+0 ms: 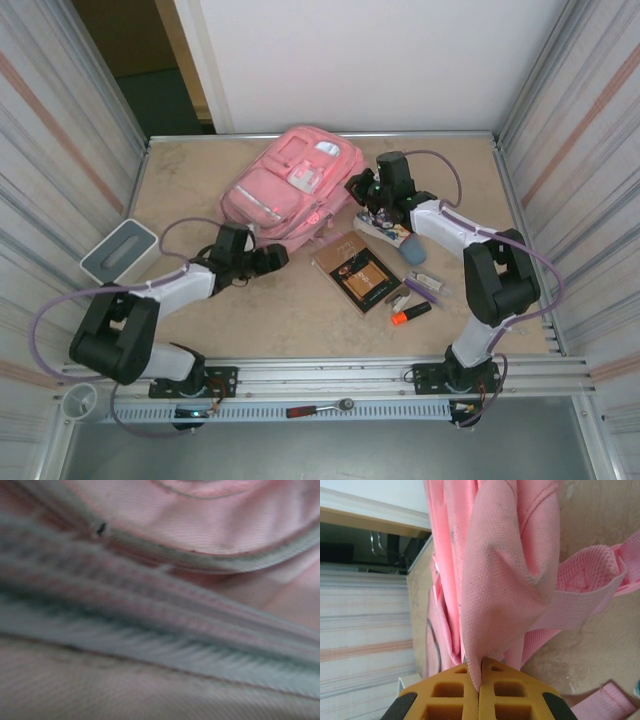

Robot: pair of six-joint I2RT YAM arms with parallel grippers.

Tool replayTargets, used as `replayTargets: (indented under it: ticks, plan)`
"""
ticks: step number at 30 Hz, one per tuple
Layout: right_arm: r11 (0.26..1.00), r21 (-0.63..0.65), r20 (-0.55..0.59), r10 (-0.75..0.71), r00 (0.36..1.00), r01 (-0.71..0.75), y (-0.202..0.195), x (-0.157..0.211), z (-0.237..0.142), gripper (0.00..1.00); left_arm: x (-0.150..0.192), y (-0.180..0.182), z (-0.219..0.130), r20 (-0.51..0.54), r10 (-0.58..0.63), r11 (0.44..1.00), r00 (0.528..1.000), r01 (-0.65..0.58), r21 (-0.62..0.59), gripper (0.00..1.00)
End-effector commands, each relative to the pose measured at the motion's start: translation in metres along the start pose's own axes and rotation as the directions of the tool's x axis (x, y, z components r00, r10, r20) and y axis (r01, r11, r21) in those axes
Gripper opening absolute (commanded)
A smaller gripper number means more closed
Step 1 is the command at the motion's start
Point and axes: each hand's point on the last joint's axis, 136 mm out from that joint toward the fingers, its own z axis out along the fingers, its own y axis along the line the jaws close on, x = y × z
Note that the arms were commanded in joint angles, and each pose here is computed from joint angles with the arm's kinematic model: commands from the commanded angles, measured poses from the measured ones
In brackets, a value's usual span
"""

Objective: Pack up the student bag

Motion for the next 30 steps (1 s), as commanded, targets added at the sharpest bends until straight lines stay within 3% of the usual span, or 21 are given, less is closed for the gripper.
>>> replayTargets:
  ticks: [1,9,14,18,24,30]
  plan:
    - [0.99,-0.126,-0.038,-0.061,0.997,0.055,0.043,0.017,-0.027,0.0,-0.05,-0.017,-0.005,0.118,0.049,0.996,0.992,-0.057,0.068,0.83]
    - [0.994,-0.099,-0.017,-0.053,0.998,0.051,0.039,0.053,-0.031,0.0,-0.064,0.002,-0.022,0.155,0.069,0.998,0.986,-0.067,-0.019,0.83]
    - [0.994,-0.111,0.029,-0.006,1.0,0.009,0.043,0.063,-0.033,0.0,-0.045,0.007,-0.04,0.169,0.081,0.997,0.982,-0.076,-0.033,0.83]
    - [0.993,-0.115,0.062,0.009,0.998,-0.002,0.048,0.07,-0.033,0.0,-0.019,-0.005,-0.053,0.18,0.184,0.983,0.966,-0.18,-0.037,0.81]
    - [0.992,-0.127,0.086,0.014,0.996,-0.003,0.06,0.072,-0.034,0.0,0.015,-0.028,-0.062,0.221,0.377,0.926,0.899,-0.363,-0.101,0.7]
    - [0.99,-0.143,0.063,0.011,0.998,-0.002,0.072,0.083,-0.031,0.0,0.006,-0.061,-0.063,0.287,0.549,0.836,0.785,-0.51,-0.203,0.58]
